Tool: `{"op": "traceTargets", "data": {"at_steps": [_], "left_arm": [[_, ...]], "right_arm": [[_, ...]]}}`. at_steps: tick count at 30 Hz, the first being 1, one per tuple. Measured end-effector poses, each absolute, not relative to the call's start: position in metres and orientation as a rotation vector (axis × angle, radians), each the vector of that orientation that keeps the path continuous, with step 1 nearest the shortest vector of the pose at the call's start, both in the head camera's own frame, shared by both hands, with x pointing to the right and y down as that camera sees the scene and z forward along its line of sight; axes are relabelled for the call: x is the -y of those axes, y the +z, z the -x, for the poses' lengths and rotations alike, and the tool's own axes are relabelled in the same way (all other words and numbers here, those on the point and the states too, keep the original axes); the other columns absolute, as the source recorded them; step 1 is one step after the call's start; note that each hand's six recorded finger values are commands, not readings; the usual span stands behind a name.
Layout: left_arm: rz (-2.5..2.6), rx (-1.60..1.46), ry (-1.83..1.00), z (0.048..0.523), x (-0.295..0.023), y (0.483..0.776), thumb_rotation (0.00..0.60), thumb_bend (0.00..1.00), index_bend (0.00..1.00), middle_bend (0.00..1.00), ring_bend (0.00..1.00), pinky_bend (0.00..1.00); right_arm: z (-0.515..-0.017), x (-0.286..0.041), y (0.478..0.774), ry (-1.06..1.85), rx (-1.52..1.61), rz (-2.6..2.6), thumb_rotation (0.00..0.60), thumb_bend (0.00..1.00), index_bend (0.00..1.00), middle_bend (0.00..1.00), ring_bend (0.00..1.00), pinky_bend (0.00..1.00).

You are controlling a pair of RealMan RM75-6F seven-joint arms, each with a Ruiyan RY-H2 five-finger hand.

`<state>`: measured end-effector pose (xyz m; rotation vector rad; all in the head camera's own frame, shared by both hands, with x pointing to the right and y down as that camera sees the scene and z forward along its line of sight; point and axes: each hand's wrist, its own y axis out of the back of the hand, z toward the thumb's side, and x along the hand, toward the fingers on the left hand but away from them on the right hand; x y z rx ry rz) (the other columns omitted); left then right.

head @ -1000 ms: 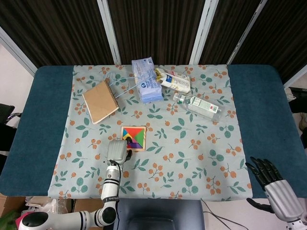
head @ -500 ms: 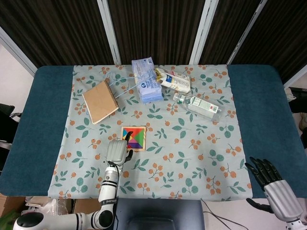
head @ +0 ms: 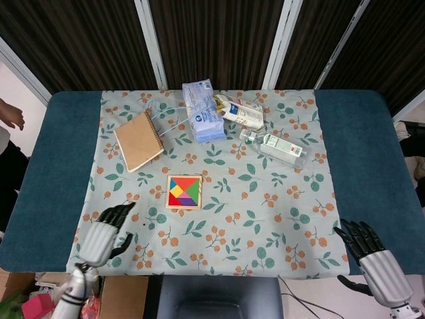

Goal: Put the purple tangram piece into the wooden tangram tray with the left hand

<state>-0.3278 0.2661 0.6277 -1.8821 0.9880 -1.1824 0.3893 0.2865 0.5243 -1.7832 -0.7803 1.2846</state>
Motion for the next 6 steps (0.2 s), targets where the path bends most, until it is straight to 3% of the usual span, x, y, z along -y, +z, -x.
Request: {"op": "traceTargets", "data": {"at_steps": [3,6], "left_arm": [[1.818,-1.013,-1.233,0.384,-0.288,0.609,0.6,0.38,0.03,0.04,0.0,0.01],[1.792,-1.02,-1.195,0.403,-0.293,0.59,0.6,0.38,0.03,0.04,0.0,0.01]], "right_arm": [[-0.382,-0.289,0.529,1.282,0.76,1.771,0.6,0.16,0.0,0.0,0.0,0.0],[-0.376,-0.292,0.533,1.286,0.737,1.761,0.6,0.16,0.0,0.0,0.0,0.0]]}}
